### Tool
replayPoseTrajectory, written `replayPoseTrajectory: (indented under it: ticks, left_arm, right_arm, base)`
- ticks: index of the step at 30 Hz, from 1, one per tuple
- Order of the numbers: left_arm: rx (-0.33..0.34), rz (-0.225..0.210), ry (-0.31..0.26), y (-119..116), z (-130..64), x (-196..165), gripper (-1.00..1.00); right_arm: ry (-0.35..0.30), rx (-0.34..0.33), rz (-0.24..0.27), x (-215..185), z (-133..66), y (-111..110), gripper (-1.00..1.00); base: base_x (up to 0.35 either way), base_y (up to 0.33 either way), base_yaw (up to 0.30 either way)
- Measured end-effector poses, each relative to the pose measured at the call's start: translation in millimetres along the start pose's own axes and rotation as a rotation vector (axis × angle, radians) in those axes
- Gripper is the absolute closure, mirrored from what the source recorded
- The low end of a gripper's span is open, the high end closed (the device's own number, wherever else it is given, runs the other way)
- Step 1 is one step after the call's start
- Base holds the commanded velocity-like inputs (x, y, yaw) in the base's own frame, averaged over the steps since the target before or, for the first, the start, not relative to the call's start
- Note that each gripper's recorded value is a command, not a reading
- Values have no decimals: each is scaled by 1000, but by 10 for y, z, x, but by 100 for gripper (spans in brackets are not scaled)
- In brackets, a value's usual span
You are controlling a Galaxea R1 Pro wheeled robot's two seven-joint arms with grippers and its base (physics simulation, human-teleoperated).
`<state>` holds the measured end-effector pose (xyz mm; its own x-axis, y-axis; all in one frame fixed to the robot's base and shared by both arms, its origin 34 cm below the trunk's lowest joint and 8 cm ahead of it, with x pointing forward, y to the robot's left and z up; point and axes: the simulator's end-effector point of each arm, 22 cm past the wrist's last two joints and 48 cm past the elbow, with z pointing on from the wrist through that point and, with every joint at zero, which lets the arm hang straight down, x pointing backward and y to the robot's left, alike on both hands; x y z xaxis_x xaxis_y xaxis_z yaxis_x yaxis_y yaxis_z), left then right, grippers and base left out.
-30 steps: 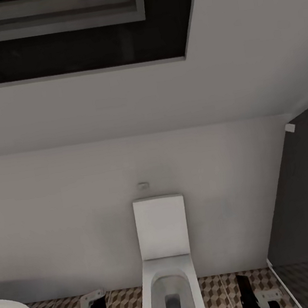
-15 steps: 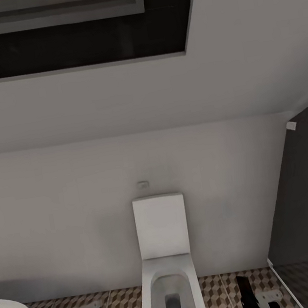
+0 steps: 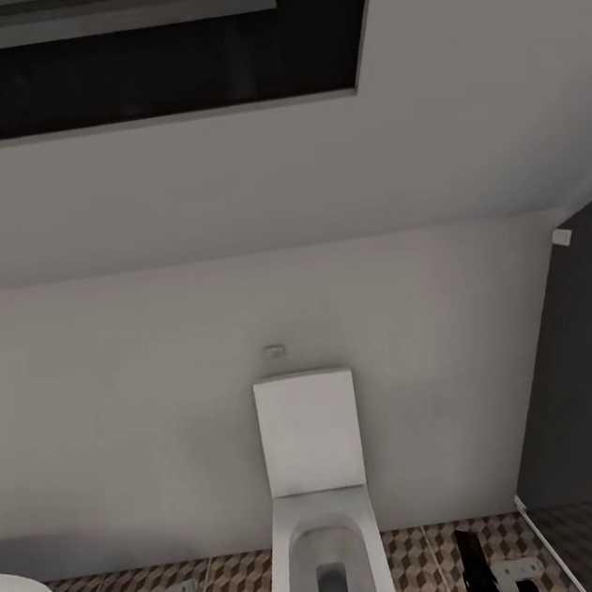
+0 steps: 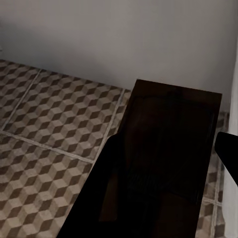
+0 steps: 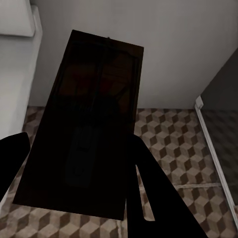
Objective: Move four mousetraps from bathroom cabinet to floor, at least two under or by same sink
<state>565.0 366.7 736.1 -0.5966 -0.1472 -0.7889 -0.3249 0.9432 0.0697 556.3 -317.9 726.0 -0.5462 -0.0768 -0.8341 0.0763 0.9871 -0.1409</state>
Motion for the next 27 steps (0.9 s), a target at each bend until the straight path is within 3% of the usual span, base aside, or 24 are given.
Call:
replayPoseTrajectory:
  ticks: [27]
  left_arm:
    - [7, -1, 4, -108, 134, 149, 100]
  right_arm:
    - [0, 0, 0, 146, 137, 31, 100]
  base:
    - [0, 0, 0]
